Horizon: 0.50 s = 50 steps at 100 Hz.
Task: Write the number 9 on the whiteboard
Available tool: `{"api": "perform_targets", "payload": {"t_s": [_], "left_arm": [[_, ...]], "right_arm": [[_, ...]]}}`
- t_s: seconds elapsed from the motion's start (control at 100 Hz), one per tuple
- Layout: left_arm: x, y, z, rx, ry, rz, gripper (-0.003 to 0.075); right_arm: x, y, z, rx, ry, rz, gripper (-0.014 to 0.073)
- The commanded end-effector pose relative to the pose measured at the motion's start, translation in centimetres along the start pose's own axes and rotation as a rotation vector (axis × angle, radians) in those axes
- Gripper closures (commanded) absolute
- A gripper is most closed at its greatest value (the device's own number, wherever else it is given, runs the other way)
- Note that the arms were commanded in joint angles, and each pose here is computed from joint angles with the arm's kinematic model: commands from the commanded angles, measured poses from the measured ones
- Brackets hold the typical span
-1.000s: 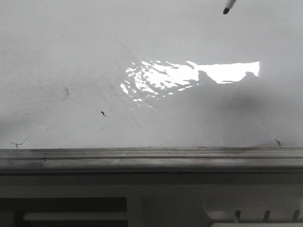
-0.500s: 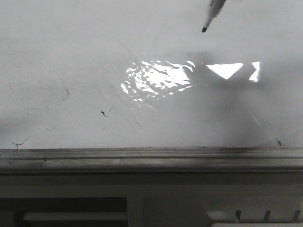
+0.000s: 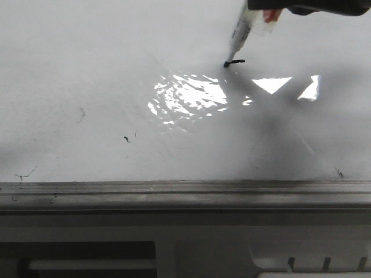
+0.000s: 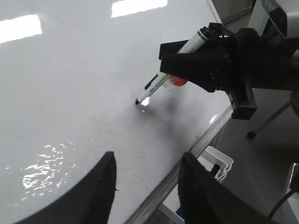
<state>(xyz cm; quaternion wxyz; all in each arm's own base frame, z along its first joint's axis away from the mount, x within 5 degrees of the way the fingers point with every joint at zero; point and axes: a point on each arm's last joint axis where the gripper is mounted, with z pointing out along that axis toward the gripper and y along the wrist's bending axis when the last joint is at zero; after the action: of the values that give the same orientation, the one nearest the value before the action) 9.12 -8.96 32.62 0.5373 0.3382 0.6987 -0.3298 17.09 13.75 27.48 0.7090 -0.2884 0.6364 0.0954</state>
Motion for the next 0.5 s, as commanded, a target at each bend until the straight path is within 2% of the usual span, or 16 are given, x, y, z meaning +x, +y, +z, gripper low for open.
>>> {"api": "perform_targets", "payload": {"t_s": [0.0, 0.12, 0.34, 0.49], "left_arm": [[-1.3, -0.1, -0.2, -0.004, -0.064, -0.033, 0.0445], [-1.3, -0.1, -0.2, -0.002, -0.063, -0.033, 0.0445], [-1.3, -0.1, -0.2, -0.002, -0.063, -0.033, 0.0445], [-1.3, -0.1, -0.2, -0.002, -0.063, -0.033, 0.0445]], "right_arm": [[-0.3, 0.1, 0.1, -0.023, 0.029, 0.014, 0.0669], [-0.1, 0.0, -0.3, -0.05, 0.077, 0.017, 0.0669], [-1.4, -2.1, 0.1, 0.058, 0.006, 0.021, 0.0669], [-3.3, -3.2, 0.9, 0.085, -0.011, -0.059, 0.0669]]}}
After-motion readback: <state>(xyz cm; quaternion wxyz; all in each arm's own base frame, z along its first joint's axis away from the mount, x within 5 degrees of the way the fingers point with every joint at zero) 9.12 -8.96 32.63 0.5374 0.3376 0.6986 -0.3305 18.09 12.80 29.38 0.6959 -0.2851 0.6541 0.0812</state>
